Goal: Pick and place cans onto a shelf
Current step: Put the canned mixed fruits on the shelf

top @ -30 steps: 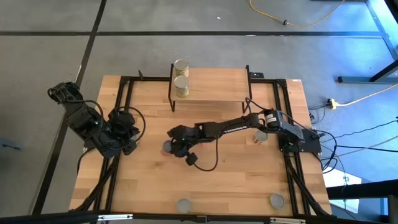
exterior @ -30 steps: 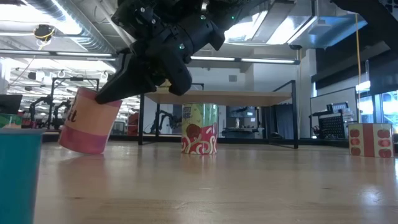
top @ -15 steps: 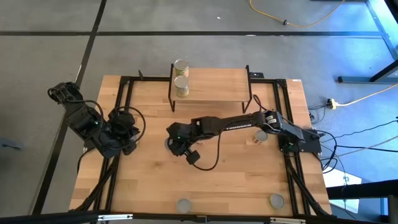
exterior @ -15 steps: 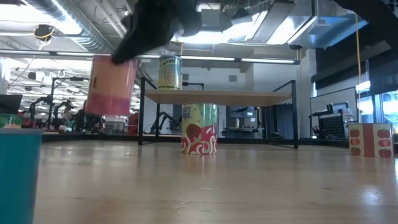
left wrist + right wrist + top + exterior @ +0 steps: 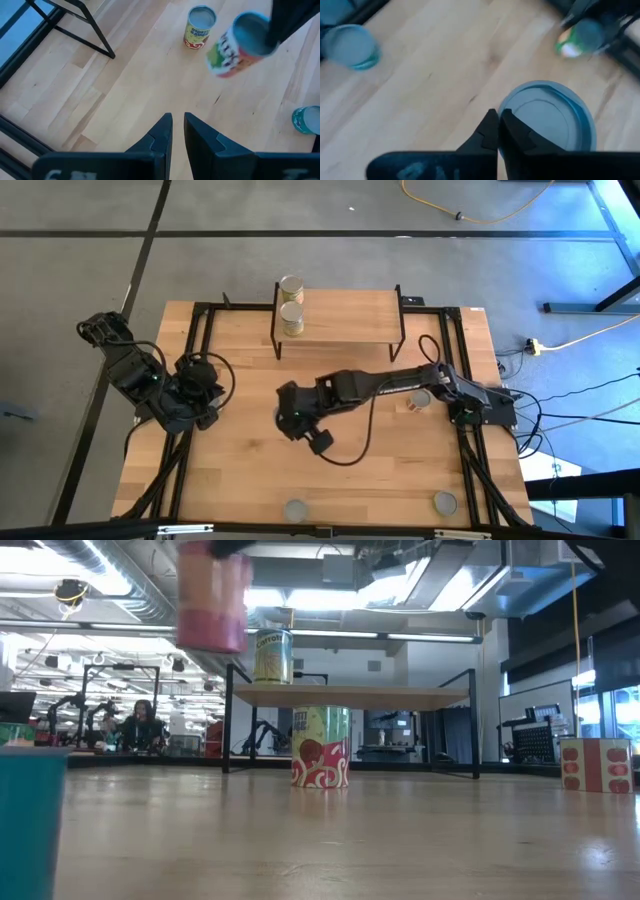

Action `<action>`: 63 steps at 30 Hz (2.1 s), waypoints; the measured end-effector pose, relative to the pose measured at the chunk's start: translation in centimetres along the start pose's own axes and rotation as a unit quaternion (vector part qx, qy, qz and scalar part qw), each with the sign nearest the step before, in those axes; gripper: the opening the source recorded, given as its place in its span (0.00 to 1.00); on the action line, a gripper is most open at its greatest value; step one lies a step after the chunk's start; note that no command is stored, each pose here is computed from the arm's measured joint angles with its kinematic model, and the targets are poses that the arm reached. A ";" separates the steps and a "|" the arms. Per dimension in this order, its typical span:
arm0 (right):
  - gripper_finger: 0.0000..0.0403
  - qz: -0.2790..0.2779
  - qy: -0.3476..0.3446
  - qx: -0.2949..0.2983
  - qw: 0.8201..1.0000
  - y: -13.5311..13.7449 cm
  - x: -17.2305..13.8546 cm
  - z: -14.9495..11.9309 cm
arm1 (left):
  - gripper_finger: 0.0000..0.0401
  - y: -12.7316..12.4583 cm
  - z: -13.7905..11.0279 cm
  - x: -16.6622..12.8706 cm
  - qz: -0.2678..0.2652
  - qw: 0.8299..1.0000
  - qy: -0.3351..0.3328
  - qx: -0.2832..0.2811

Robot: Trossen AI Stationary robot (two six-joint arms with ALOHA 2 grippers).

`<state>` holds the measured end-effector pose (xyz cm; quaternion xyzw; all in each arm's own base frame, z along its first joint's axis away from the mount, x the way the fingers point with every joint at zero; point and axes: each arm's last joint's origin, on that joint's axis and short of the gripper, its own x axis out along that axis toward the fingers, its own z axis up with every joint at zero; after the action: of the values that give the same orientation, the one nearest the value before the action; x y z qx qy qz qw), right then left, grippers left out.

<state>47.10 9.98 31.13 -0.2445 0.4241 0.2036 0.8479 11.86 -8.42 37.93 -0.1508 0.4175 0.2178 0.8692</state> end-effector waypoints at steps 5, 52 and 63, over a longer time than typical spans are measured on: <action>0.01 0.035 0.069 0.038 0.996 1.6 -0.7 -0.9 | 0.10 0.0 0.0 0.0 -0.001 1.000 0.001 0.001; 0.01 0.152 0.025 -0.084 0.985 5.5 6.1 -1.4 | 0.10 -0.1 0.1 0.0 -0.001 0.999 -0.012 -0.034; 0.01 0.150 0.016 -0.099 0.984 4.9 9.0 -2.0 | 0.10 -0.1 0.1 0.0 -0.001 1.000 -0.010 -0.030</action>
<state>48.12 13.97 21.51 -0.2645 0.4467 0.3655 0.7726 11.96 -8.45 37.98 -0.1747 0.4021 0.2308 0.8686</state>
